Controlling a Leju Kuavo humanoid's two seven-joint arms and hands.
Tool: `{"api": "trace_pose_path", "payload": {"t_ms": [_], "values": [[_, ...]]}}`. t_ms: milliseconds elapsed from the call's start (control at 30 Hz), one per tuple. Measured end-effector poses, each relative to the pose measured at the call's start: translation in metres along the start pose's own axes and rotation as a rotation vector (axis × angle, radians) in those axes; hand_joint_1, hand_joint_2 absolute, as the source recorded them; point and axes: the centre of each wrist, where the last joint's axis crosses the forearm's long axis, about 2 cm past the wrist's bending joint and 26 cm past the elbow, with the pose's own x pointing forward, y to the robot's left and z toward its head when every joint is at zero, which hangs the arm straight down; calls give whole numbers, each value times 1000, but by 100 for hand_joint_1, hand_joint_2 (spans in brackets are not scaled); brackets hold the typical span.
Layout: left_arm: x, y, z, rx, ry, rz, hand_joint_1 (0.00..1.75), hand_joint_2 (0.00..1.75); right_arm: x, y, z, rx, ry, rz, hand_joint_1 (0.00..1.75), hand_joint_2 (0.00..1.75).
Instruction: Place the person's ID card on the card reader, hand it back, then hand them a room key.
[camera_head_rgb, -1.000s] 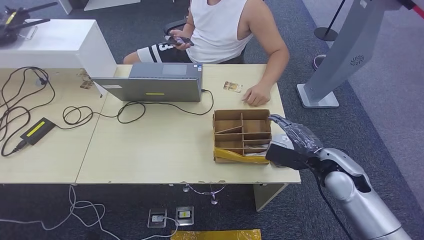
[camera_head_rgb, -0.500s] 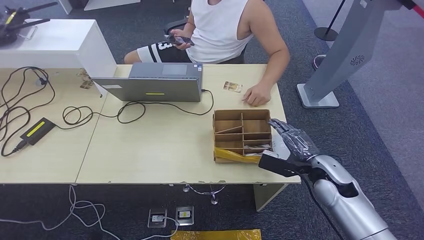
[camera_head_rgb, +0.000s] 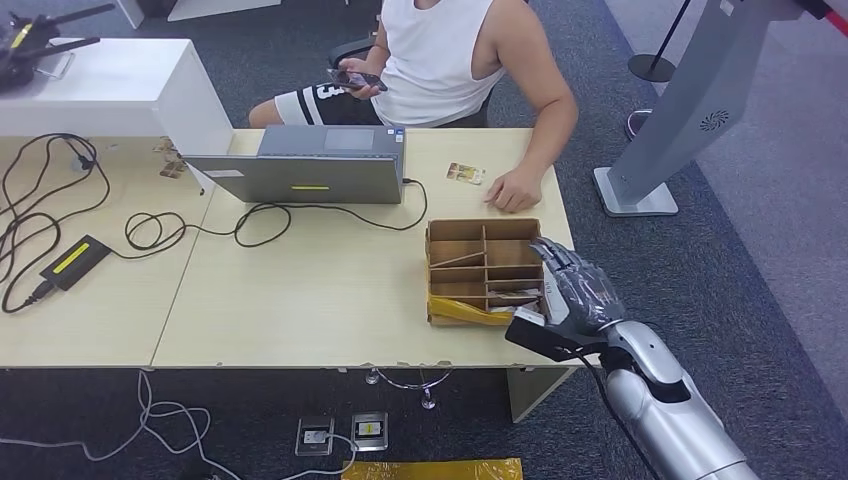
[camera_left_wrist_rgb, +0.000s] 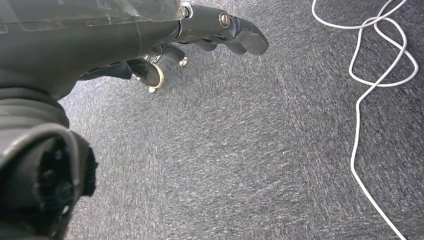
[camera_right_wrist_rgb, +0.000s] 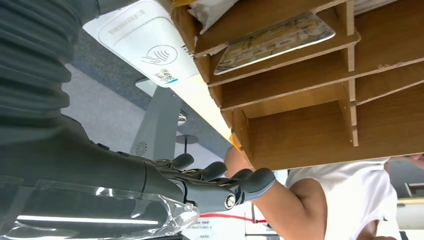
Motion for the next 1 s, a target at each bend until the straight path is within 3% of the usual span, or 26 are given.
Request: {"api": "trace_pose_path", "payload": {"t_ms": [933, 967, 1000], "values": [[6, 0, -1, -4, -14, -3, 0, 0, 17, 26, -2, 54, -32, -59, 0, 175], [6, 0, -1, -4, -14, -3, 0, 0, 18, 27, -2, 56, -32, -59, 7, 175], [6, 0, -1, -4, -14, -3, 0, 0, 18, 27, -2, 58, -33, -60, 47, 175]]}}
